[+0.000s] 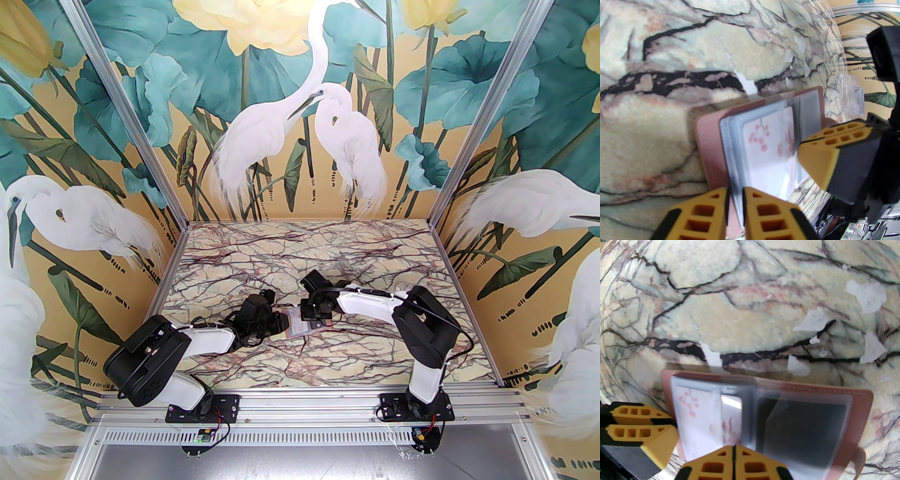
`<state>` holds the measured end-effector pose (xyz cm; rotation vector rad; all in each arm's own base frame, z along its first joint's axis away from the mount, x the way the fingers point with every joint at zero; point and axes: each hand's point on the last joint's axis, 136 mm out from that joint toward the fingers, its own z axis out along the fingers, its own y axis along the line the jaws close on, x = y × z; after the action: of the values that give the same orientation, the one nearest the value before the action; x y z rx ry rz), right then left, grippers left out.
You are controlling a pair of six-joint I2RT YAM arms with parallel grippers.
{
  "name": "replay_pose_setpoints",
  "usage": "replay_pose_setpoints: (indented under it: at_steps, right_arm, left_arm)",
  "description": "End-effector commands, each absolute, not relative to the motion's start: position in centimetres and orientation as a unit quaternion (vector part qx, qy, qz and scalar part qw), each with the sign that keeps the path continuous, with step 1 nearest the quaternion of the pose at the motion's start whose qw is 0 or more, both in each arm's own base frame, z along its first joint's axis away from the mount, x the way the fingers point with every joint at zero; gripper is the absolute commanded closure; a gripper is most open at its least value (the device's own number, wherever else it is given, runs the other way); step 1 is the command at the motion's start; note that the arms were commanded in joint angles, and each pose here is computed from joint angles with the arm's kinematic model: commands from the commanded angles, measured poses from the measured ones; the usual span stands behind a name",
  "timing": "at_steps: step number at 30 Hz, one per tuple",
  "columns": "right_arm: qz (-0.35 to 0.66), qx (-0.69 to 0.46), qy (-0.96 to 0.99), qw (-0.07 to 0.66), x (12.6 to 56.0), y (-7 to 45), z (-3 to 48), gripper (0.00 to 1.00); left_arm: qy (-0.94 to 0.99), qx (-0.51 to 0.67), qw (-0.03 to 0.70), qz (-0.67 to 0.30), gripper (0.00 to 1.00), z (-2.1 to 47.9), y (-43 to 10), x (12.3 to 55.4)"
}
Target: Put the credit cards into the card holder
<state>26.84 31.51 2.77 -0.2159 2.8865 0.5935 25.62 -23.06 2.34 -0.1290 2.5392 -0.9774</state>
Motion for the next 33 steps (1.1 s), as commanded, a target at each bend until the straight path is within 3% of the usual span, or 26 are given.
replay_pose_setpoints:
  at_steps: [1, 17, 28, 33]
  right_arm:
    - [0.179, -0.068, 0.978, 0.087, 26.5, 30.8, 1.1, 0.92]
    - [0.168, -0.066, 0.981, 0.074, 26.0, 30.2, -0.6, 0.93]
    - [0.169, -0.068, 0.980, 0.074, 25.9, 30.2, -0.8, 0.93]
    - [0.170, -0.068, 0.980, 0.075, 25.9, 30.2, -0.7, 0.93]
  left_arm:
    - [0.920, -0.063, 0.205, -0.327, 0.80, 1.5, -21.9, 25.2]
    - [0.910, -0.063, 0.220, -0.345, 0.78, 3.5, -22.2, 25.4]
    - [0.899, -0.054, 0.230, -0.369, 0.58, 6.5, -22.9, 25.7]
    - [0.897, -0.048, 0.216, -0.383, 0.57, 6.3, -23.8, 25.9]
